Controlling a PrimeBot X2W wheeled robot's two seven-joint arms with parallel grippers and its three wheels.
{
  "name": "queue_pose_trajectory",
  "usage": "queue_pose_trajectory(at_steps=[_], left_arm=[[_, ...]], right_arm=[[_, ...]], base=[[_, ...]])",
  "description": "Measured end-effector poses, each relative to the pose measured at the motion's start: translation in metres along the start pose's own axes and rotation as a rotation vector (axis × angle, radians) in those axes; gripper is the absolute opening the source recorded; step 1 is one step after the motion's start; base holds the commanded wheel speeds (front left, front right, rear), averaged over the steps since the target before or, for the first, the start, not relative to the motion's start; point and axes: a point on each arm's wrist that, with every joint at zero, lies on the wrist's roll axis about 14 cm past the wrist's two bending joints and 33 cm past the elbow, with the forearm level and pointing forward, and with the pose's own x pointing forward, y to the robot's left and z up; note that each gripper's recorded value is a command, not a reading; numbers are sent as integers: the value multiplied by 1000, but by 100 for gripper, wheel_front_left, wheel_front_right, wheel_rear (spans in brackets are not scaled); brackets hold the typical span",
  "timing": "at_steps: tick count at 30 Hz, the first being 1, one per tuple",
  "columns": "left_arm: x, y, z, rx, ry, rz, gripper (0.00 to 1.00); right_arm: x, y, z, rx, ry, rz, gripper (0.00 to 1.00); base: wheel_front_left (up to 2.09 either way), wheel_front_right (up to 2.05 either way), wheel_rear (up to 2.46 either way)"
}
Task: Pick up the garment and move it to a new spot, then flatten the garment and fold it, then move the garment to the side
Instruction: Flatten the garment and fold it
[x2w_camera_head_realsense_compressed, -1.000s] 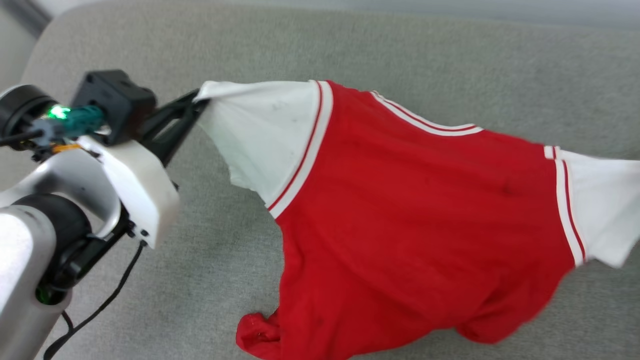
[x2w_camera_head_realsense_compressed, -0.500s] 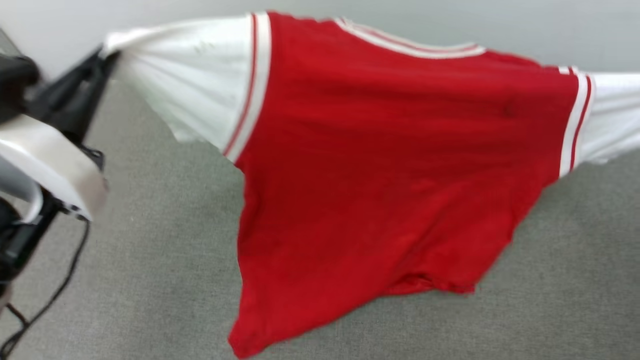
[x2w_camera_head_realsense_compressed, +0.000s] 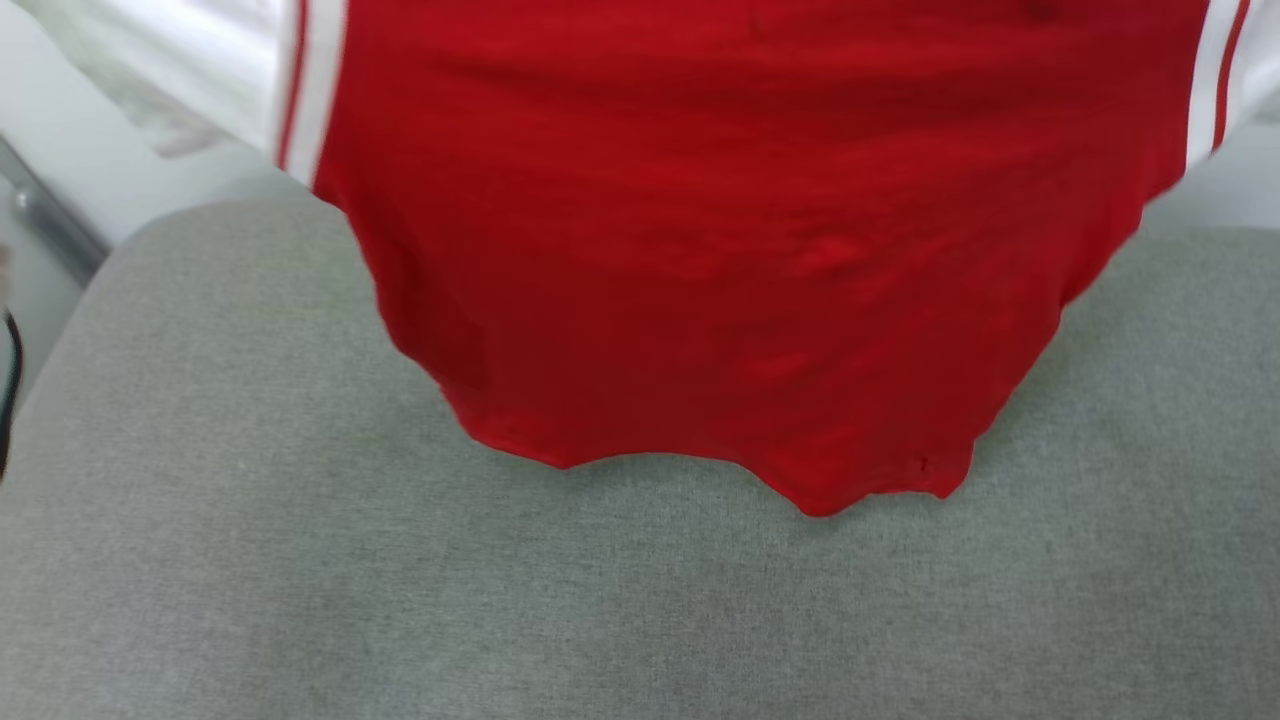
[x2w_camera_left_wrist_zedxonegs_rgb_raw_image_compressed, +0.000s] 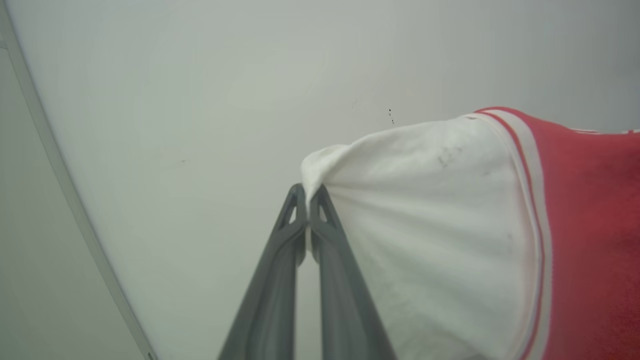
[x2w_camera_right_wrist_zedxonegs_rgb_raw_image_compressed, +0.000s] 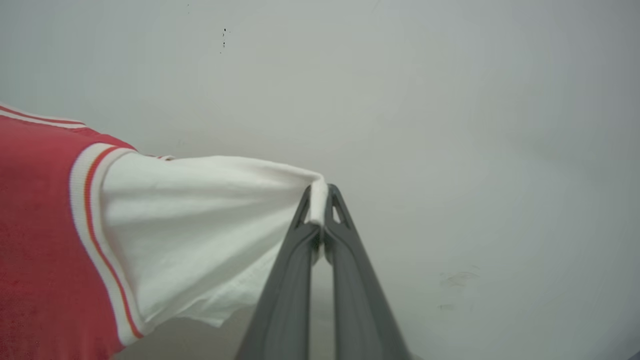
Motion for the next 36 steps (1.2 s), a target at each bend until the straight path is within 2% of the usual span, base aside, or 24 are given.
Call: queue_pose_trajectory(at_steps=[4,14,20,22,26,33,36], left_arm=[[18,4,5,-30,-61,14,0],[98,18,-30,-48,-105,38,0],[153,18,-73,-37,-86,41,0],[170,18,-85,-45,-94,53,0],[199,14,-112,-81,-97,66,0],[224,-2,-169,-118,-59,58,0],[225,-12,-196,-130,-12,40,0]], right_arm=[[14,1,17,-26,-69,9,0],[84,-4,1,-75,-89,3,0],[135,-15,-22,-85,-85,-34,0],[151,-14,-33,-122,-75,-39,0],[181,-23,-52,-122,-78,-73,0],[221,-23,-95,-105,-84,-103,0],[229,-12,-119,-86,-72,-85,0]], base=[[0,0,0],[0,0,0],[0,0,0],[0,0,0],[0,0,0],[0,0,0],[0,0,0]])
